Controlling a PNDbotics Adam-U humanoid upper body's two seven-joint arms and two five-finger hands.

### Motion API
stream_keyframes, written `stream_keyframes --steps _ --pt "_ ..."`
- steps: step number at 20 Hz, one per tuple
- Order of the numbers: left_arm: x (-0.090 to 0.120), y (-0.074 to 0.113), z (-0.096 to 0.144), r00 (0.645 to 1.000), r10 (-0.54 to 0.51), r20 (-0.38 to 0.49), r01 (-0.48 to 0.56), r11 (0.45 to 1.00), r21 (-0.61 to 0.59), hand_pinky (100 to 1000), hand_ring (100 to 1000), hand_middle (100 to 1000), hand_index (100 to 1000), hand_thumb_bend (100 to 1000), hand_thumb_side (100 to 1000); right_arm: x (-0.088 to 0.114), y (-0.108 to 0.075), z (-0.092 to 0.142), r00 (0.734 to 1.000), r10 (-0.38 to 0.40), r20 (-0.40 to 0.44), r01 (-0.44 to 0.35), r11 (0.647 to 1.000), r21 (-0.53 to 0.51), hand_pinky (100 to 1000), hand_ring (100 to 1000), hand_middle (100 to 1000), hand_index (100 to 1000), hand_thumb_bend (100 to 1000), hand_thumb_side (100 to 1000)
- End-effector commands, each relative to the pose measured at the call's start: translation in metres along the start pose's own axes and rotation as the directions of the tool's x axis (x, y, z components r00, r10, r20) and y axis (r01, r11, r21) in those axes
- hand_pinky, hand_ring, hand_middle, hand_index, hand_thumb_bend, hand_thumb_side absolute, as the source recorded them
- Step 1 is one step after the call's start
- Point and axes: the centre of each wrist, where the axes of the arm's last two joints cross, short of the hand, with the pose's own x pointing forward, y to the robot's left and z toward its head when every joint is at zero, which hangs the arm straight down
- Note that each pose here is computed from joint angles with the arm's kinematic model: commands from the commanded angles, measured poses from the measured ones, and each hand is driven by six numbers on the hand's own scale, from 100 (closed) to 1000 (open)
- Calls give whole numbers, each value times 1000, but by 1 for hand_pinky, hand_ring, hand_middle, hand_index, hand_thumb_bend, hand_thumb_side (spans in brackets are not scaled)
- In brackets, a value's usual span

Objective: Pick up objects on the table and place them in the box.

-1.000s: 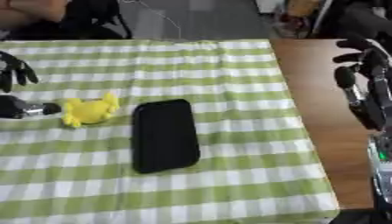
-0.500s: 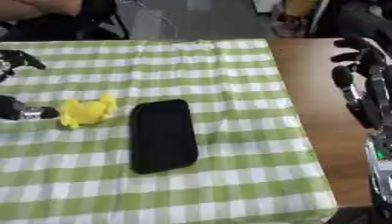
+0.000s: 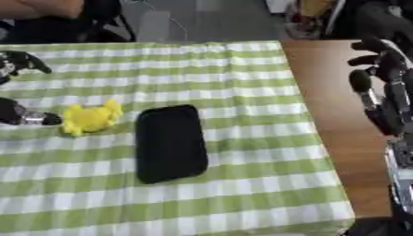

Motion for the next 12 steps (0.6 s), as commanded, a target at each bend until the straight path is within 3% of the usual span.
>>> stream_keyframes --steps 1,3,9,12 --pt "-9 19 0 999 -42 -11 41 999 -26 747 810 792 846 1000 589 3 -10 -6 999 27 26 -27 1000 0 505 681 778 930 651 1000" --pt "-15 20 -6 999 -31 -19 30 997 -70 746 788 774 838 1000 506 3 -9 -6 999 26 26 -26 1000 4 505 681 778 931 651 1000" --pt "-33 18 -30 997 -3 -80 -10 986 -165 745 756 752 843 1000 451 2 -8 -5 999 23 23 -24 1000 14 505 681 778 931 652 1000" --pt "-38 14 -44 994 2 -107 -23 981 -195 746 755 749 849 936 414 2 -8 -5 1000 21 23 -22 1000 16 505 681 778 931 653 1000"
